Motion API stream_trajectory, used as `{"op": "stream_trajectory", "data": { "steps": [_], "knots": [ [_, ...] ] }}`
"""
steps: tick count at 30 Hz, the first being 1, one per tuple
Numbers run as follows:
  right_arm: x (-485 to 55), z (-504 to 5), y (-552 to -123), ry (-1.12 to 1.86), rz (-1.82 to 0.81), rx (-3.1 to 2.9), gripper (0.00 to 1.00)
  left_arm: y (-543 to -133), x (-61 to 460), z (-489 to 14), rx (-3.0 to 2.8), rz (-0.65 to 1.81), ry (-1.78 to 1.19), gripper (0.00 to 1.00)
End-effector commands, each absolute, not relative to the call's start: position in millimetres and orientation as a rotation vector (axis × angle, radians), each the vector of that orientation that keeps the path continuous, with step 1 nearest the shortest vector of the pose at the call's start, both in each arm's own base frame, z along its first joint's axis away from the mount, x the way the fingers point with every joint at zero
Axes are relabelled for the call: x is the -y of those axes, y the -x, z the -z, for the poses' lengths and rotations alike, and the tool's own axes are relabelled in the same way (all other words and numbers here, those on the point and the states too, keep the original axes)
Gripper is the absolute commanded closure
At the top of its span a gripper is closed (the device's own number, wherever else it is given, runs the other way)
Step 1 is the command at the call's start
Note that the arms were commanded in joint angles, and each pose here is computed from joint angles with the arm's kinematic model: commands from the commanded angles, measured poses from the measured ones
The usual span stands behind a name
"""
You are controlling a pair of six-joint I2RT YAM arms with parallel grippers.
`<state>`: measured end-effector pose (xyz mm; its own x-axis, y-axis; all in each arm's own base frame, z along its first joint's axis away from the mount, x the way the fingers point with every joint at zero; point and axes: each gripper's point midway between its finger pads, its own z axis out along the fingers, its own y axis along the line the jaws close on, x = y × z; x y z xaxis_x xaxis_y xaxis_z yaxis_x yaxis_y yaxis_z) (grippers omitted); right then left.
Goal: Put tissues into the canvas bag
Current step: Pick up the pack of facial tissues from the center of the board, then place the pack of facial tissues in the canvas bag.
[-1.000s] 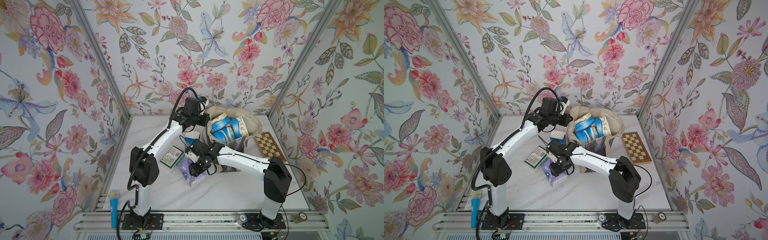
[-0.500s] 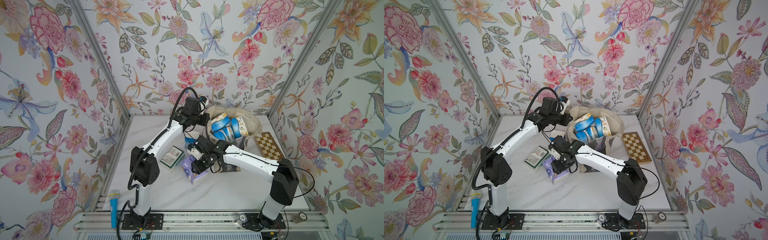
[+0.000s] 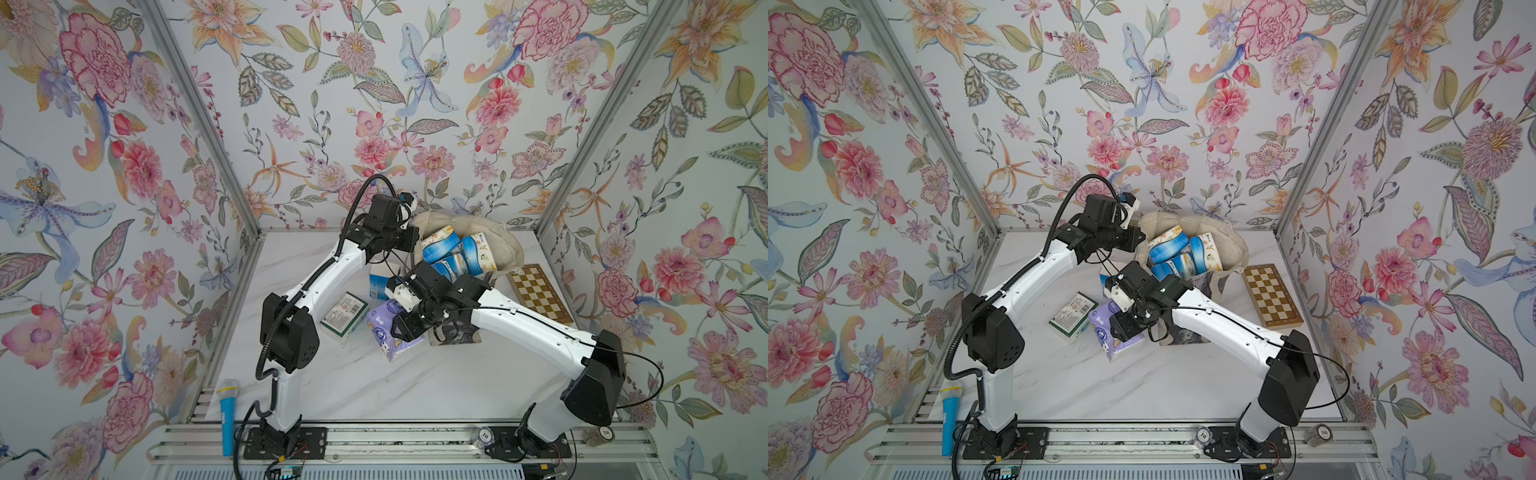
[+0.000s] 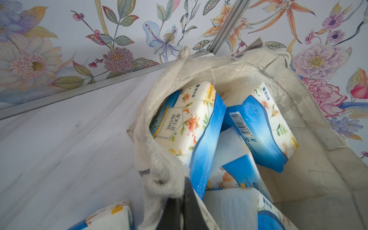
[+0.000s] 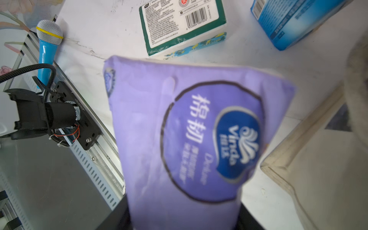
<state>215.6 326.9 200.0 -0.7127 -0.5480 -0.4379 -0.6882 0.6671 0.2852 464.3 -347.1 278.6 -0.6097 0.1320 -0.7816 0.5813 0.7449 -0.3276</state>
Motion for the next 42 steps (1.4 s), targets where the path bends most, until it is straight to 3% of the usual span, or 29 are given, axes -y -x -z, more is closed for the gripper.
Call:
{"op": "stream_trajectory", "data": {
  "steps": [1,13,19,29,42],
  "knots": [
    [-312,-239,-215,0.972,-0.674,-2.476,0.46,-478,345,-312,-2.053,0.698,-0.530,0.93],
    [-234,-359,-266,0.636,-0.693,-2.202,0.45,-481,339,-291,-2.102,0.668,-0.528,0.93],
    [-184,-411,-301,0.458,-0.533,-2.047,0.42,-481,340,-288,-2.109,0.671,-0.533,0.93],
    [-155,-379,-375,0.314,-0.358,-2.091,0.42,-478,337,-291,-2.111,0.665,-0.530,0.94],
    [-167,-281,-409,0.310,-0.346,-2.341,0.40,-473,333,-297,-2.102,0.667,-0.521,0.94]
  ]
}}
